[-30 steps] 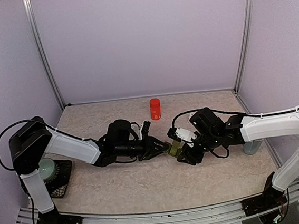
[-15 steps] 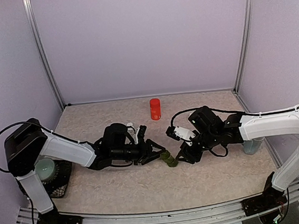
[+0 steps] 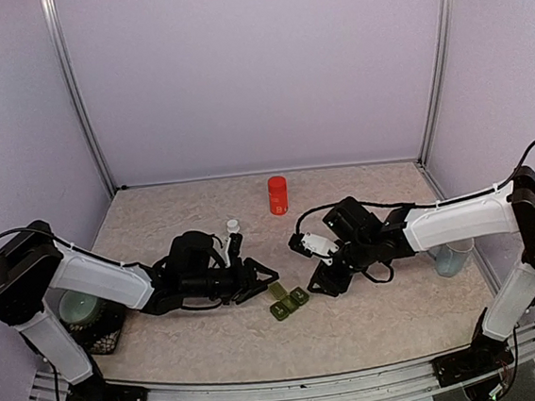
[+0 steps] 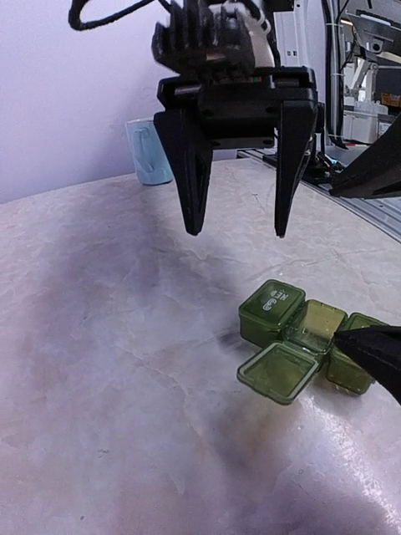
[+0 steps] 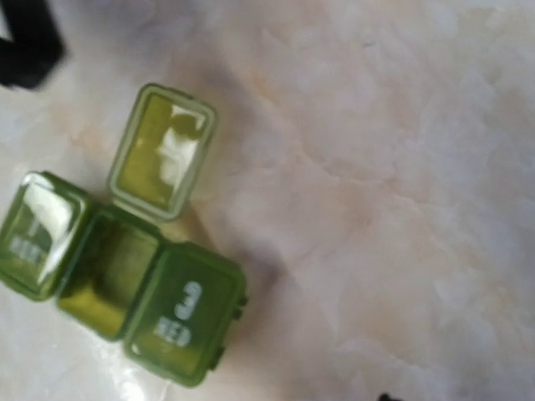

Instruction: Sort the pills into containers

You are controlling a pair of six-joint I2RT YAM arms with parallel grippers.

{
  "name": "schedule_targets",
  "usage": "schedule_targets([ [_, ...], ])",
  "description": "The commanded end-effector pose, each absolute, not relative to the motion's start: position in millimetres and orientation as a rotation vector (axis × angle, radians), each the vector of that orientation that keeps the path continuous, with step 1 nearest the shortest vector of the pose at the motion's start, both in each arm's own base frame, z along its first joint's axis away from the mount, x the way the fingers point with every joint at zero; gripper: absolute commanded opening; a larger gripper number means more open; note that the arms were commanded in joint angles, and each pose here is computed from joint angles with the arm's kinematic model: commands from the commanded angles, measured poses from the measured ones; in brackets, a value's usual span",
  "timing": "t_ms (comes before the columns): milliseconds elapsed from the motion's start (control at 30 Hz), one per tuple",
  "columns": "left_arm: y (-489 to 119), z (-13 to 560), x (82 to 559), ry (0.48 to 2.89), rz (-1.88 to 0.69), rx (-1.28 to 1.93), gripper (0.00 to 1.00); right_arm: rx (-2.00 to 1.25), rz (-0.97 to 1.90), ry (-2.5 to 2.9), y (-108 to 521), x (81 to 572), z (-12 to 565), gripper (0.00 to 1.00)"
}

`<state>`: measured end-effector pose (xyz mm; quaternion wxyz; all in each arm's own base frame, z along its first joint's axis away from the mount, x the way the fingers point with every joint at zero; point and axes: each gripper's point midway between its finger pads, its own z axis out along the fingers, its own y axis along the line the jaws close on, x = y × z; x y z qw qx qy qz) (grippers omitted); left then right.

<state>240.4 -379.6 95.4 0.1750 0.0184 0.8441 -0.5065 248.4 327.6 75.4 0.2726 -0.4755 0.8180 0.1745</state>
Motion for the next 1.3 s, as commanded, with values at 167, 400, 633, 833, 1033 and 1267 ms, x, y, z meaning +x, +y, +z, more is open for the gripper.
schedule_targets([
  [167, -357.6, 96.0, 236.3, 2.373, -1.353, 0.006, 0.52, -1.134, 0.564, 2.280, 332.2, 254.0, 69.0, 0.57],
  [400, -349.6, 86.8, 231.0, 2.387, -1.337, -0.012, 0.55, -1.186, 0.580, 2.323, 330.0, 231.5, 41.1, 0.62],
  [633, -346.2, 90.3, 233.0, 2.377, -1.312, -0.015, 0.59, -1.164, 0.543, 2.353, 331.0, 234.0, 20.7, 0.64],
  [833, -343.8, 91.5, 233.4, 2.373, -1.303, -0.016, 0.61, -1.128, 0.489, 2.333, 344.7, 255.8, 22.1, 0.66],
  [1033, -338.1, 104.6, 235.9, 2.343, -1.269, -0.001, 0.62, -1.080, 0.289, 2.306, 324.6, 281.7, 41.8, 0.70],
  [1267, -323.9, 146.3, 245.3, 2.244, -1.151, 0.045, 0.97, -0.764, 0.256, 2.253, 269.4, 339.3, 126.5, 1.00],
])
